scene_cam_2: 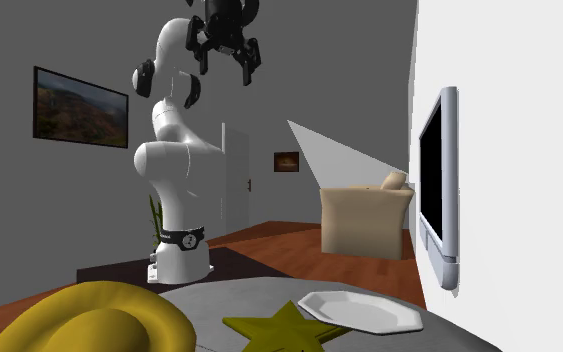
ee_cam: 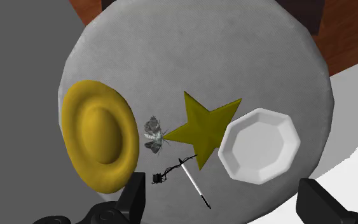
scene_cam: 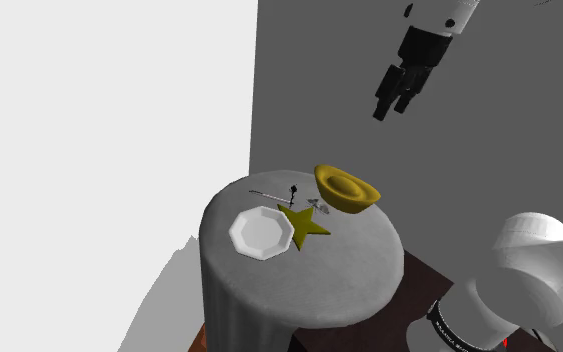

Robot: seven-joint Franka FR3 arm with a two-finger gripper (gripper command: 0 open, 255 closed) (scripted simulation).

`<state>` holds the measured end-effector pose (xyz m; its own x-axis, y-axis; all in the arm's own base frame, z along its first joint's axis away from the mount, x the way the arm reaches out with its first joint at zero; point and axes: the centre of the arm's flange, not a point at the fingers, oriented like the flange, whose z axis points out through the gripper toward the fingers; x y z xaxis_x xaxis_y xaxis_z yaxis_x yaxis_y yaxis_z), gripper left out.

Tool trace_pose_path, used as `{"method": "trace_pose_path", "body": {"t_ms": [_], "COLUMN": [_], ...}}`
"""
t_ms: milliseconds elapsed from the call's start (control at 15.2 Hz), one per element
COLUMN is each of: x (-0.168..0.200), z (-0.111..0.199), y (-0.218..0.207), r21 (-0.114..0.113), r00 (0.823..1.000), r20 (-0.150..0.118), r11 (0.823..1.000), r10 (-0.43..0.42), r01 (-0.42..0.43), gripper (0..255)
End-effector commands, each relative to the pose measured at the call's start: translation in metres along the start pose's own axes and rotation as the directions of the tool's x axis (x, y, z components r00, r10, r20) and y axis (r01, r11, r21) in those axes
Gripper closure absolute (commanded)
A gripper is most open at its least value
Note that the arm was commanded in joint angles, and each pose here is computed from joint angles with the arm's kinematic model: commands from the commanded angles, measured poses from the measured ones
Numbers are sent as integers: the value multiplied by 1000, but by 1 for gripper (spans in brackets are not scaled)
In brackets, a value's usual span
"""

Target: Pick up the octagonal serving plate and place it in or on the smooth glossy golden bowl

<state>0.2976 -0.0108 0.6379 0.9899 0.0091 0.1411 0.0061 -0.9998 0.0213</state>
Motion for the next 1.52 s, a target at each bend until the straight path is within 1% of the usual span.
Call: {"method": "trace_pose_path", "body": {"t_ms": [0,330,726,1056,1452], "x": [0,40,87,125,167], "z": [0,55,122,179,247], "y": [0,5,5,-1,-14], "r21": [0,33,75,110,154], "r00": [1000,996,983,964,932], "r20": [0,19,39,52,63], "r11": [1000,996,981,961,926], "r10": [0,-82,-180,-262,-357], "r01": [0,81,177,255,344], "gripper": [0,0,0,0,0]}}
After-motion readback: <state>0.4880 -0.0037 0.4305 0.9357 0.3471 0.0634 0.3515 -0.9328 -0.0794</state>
